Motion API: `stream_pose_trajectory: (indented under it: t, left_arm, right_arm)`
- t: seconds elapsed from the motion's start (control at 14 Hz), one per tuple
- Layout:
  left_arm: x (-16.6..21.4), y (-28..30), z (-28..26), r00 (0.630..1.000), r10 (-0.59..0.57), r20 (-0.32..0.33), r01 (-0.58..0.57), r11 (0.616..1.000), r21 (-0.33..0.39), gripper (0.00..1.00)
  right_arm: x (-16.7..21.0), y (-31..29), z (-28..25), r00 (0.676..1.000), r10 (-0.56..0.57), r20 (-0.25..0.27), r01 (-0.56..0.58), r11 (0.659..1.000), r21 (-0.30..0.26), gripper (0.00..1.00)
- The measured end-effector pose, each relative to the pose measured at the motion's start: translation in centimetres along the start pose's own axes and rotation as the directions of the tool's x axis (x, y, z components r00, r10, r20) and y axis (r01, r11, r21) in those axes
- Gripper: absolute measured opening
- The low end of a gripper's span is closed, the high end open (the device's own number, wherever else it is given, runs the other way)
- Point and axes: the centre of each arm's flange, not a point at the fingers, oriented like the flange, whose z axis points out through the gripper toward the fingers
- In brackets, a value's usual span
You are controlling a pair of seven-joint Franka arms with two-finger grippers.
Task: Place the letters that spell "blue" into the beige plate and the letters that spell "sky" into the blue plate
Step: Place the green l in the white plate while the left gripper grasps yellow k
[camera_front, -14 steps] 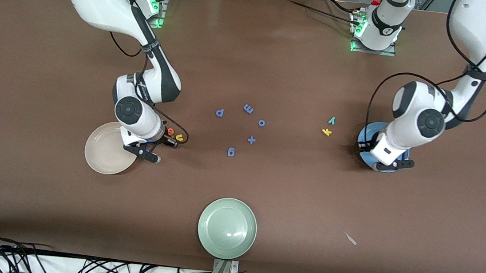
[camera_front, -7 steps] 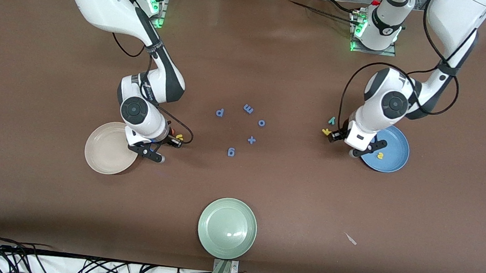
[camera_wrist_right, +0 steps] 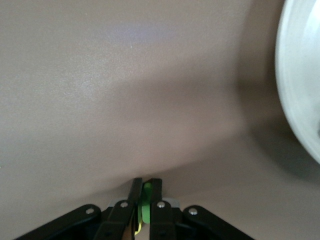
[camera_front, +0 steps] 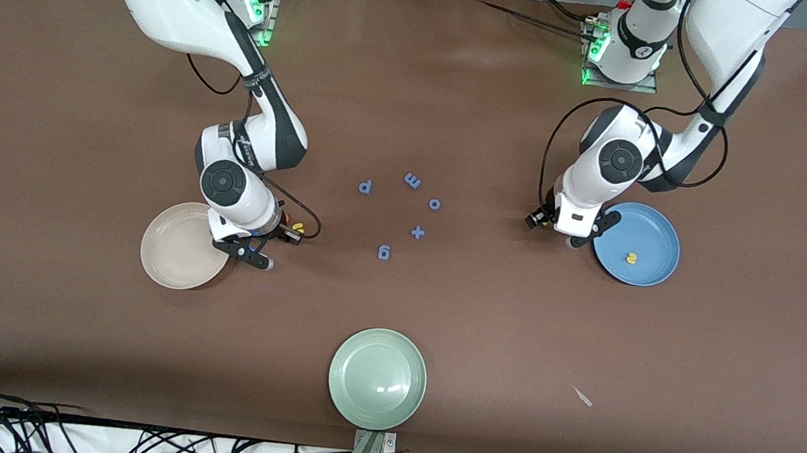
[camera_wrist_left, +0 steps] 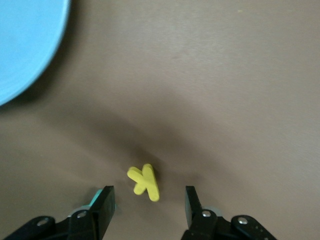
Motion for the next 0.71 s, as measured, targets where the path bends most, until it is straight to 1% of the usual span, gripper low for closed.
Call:
stream_pose_trajectory:
  t: [0.14, 0.21, 0.36, 0.57, 0.71]
  left_arm:
    - [-0.3, -0.1, 1.0, 0.998, -0.016, -0.054, 0.018, 0.999, 0.028, 0.63]
    - [-0.4, -0.1, 1.4, 0.997, -0.025, -0.068, 0.028, 0.999, 0.035, 0.63]
    - [-0.2, -0.2, 1.5, 0.997, -0.041, -0.073, 0.043, 0.999, 0.031, 0.60]
    - [0.3, 0.1, 1.1, 0.996, -0.051, -0.078, 0.052, 0.998, 0.021, 0.59]
    - [0.3, 0.1, 1.1, 0.996, -0.054, -0.077, 0.056, 0.998, 0.020, 0.58]
  right_arm:
    - [1.0, 0.5, -0.9, 0.999, -0.028, 0.017, 0.028, 0.999, -0.020, 0.10]
    - [1.9, 1.0, -1.7, 0.998, -0.050, 0.029, 0.051, 0.998, -0.034, 0.10]
    - [4.6, 3.1, -3.7, 0.995, -0.099, 0.032, 0.101, 0.993, -0.058, 0.10]
    - [7.9, 7.6, -5.8, 0.982, -0.186, 0.018, 0.187, 0.978, -0.089, 0.10]
    - [9.6, 10.3, -6.6, 0.973, -0.230, 0.024, 0.231, 0.966, -0.112, 0.10]
